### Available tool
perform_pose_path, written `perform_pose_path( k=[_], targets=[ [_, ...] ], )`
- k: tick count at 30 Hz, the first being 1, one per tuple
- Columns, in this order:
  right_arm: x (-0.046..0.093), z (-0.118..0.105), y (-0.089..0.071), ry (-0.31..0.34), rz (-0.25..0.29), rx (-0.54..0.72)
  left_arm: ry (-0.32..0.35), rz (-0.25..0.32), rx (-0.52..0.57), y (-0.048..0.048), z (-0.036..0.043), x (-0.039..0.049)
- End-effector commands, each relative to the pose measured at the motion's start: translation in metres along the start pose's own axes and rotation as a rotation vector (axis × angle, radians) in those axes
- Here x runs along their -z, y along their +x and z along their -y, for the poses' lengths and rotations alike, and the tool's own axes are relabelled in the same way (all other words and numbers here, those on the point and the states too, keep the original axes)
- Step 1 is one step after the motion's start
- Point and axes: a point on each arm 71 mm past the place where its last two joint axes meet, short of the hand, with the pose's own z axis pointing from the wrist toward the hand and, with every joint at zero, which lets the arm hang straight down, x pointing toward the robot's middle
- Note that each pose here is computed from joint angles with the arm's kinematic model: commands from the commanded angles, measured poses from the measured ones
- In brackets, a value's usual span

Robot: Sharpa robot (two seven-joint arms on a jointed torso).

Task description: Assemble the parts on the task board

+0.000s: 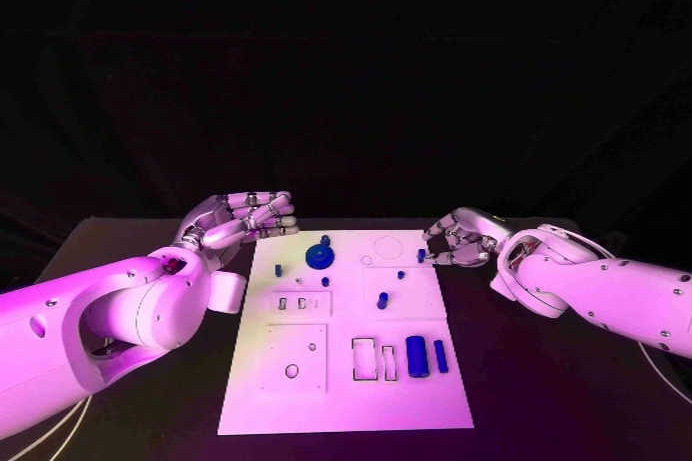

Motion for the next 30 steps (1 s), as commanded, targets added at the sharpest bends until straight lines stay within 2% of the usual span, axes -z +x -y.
perform_pose_path(
  k=[1, 10, 30],
  targets=[
    [-0.001, 0.002, 0.004, -0.014, -0.038, 0.000, 0.006, -0.022, 0.010, 0.0029, 0.0009, -0.0006],
    [-0.003, 0.009, 0.011, 0.008, -0.049, 0.008, 0.006, -0.015, 0.007, 0.0007, 0.0008, -0.0010],
    [-0.016, 0.010, 0.019, 0.038, -0.050, 0.013, 0.005, -0.015, 0.007, 0.0010, 0.0002, -0.0020]
  ],
)
